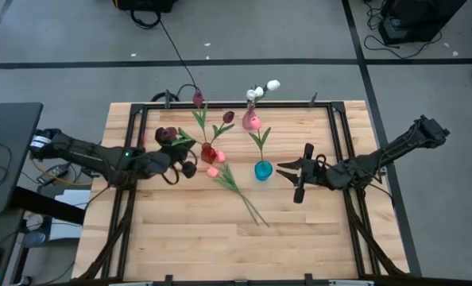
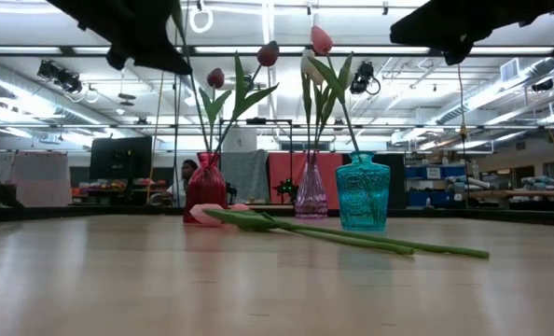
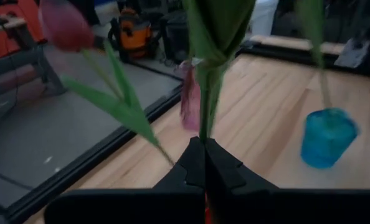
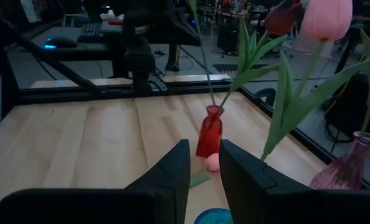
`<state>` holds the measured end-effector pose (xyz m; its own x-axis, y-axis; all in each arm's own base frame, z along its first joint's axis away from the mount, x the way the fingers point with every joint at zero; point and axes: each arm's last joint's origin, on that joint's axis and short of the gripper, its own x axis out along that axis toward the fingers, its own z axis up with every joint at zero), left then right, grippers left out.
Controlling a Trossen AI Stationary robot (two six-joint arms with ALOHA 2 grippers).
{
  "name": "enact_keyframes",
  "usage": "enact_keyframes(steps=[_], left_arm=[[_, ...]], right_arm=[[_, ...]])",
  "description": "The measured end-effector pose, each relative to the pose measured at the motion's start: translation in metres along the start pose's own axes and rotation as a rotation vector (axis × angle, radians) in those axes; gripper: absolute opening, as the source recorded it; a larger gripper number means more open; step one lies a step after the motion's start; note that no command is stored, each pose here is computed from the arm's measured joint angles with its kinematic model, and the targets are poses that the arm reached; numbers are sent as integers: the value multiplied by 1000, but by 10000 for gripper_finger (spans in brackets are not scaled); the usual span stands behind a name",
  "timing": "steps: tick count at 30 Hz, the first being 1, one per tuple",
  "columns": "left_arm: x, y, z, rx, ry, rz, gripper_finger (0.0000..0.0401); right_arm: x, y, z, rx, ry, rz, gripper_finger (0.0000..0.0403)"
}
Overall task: Sort flowers into vase by color
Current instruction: Put the red tulip into the red vase
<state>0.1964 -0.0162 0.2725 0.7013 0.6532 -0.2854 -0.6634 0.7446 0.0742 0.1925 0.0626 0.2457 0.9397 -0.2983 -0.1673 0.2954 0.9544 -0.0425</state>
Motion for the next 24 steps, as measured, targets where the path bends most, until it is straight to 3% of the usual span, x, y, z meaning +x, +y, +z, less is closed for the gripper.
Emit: enact_keyframes(steps=[13, 19, 24], left_arm=[[30, 22, -1, -33, 120, -48, 0], [57, 26, -20, -48, 167, -110, 2], [67, 27, -28, -19, 214, -102, 31]], right_arm=[[4, -4, 2, 12, -9, -6, 96], [5, -5, 2, 21, -14, 7, 96], [5, -4, 2, 46, -12, 22, 96]])
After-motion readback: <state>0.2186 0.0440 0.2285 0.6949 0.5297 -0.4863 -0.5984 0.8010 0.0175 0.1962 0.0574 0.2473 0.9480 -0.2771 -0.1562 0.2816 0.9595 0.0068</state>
